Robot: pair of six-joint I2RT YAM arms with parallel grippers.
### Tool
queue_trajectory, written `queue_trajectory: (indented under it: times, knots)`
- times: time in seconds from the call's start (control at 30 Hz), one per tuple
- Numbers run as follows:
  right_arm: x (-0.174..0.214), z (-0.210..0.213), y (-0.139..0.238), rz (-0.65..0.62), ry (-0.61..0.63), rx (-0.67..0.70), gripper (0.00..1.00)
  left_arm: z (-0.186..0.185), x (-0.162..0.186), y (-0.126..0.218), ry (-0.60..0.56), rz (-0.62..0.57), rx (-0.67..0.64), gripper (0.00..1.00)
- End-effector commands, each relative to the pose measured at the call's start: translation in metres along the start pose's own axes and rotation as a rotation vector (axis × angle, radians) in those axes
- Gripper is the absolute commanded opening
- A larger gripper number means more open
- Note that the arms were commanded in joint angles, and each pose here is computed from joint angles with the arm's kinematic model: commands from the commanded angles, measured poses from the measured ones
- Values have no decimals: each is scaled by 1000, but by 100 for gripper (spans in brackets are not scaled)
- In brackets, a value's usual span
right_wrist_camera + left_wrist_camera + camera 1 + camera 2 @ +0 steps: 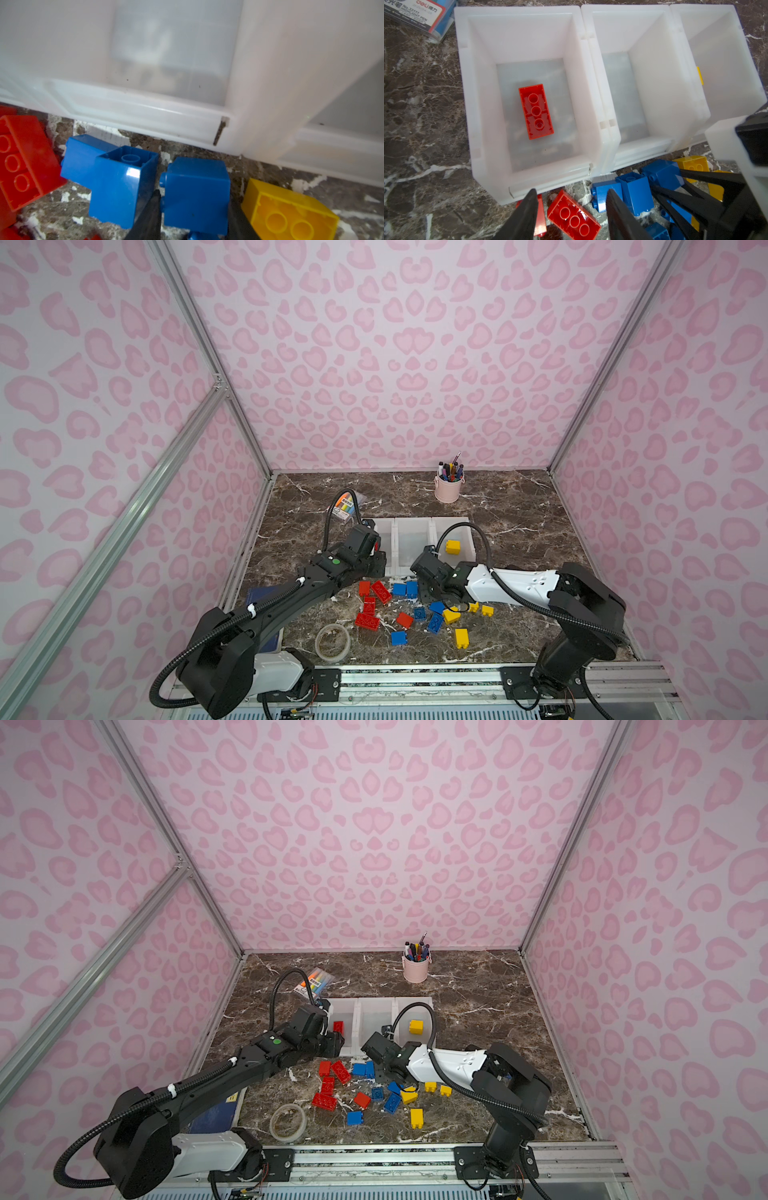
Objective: Sort the legos into containers by color
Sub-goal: 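Grasp a blue brick from the pile with the right gripper, then place the blue brick into the middle compartment and release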
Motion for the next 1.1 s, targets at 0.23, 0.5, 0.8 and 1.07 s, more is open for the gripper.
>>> queue_trajectory:
  times: [0.23,0.5,0.8,1.07]
  knots:
    - [0,10,32,-43,58,-11,37,1,-2,8,0,-20,-9,56]
    - [-43,19,53,-121,102,-19,37,1,1,11,4,-16,-3,56]
    - [-84,19,26,-108,97,-35,37,-2,9,15,7,-8,6,56]
    - [-94,20,12,-86,97,-37,49,-6,17,16,3,11,13,56]
Point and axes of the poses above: each gripper's point midway between its finger pads, its own y axis back along the fingers, its own z axis along the line the jaws close on, x = y × z, the point moved 7 cm from there along y, back along the fingers, and after that the axes turned 7 degrees about -y, right-handed, at the moved point
